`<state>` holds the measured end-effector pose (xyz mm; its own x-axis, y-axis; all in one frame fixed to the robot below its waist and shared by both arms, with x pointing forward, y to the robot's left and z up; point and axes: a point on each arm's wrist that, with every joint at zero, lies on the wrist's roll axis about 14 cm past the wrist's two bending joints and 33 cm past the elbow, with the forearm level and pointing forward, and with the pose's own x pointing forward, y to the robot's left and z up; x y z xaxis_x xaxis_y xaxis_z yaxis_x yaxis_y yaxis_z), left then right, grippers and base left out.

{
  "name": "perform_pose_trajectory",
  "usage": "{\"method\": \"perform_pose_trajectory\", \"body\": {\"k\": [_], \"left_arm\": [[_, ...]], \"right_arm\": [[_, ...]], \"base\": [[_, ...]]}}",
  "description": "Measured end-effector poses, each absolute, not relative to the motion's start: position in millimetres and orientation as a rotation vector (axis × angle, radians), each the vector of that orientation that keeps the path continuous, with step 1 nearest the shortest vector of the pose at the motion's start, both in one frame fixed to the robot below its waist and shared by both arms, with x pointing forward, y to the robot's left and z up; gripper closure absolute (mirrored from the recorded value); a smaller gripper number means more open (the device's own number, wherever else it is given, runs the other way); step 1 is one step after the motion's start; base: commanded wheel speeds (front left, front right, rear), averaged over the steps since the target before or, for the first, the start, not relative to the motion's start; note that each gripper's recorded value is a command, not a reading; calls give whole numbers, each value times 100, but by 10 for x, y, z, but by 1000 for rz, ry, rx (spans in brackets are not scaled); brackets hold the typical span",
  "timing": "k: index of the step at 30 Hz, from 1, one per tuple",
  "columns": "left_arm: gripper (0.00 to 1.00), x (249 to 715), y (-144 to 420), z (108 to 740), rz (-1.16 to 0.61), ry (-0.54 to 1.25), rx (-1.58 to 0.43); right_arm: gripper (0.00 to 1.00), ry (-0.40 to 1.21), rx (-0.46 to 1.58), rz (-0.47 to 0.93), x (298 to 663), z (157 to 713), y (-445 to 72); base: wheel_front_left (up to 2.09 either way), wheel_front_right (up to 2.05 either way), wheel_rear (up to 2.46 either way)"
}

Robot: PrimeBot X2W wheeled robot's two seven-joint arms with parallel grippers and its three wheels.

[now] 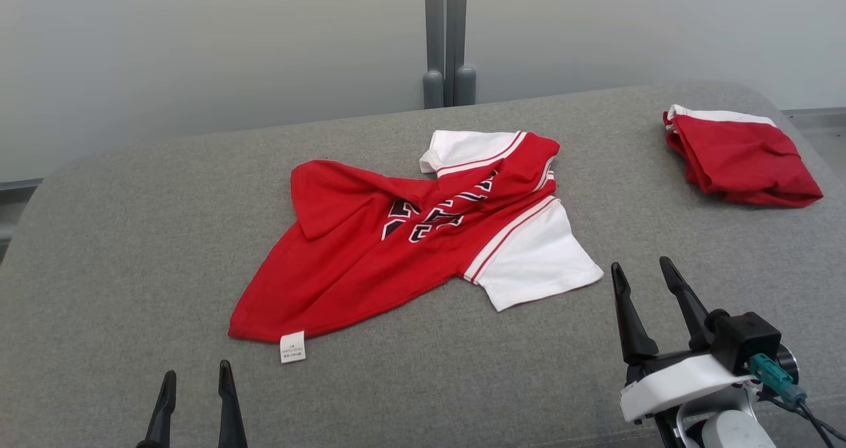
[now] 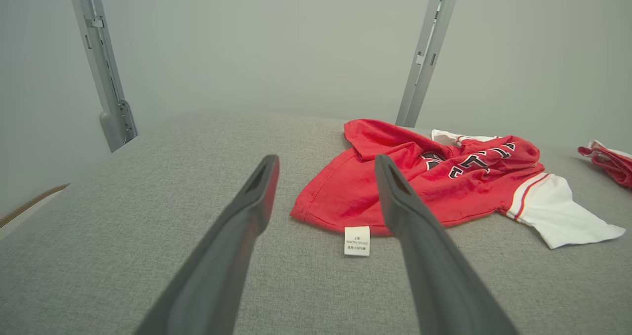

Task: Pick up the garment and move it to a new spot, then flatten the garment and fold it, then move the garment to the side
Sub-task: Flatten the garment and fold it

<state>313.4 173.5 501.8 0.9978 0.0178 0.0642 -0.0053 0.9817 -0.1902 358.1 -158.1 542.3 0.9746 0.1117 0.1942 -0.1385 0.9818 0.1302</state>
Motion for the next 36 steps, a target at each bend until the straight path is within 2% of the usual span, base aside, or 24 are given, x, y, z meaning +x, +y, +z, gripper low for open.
{"method": "perform_pose_trajectory", "body": {"k": [13,22,36], "left_arm": [[0,3149,1705,4911,3,-24,-191],[0,3246,1581,4811,-28,28,-209],[0,3414,1522,4720,-33,52,-218]], "right_arm": [[0,-134,159,116,3640,5284,-1607],[0,73,316,73,3852,4856,-1667],[0,384,444,-7,4371,4226,-1720]], "base": [[0,0,0],[0,0,0],[0,0,0]]}}
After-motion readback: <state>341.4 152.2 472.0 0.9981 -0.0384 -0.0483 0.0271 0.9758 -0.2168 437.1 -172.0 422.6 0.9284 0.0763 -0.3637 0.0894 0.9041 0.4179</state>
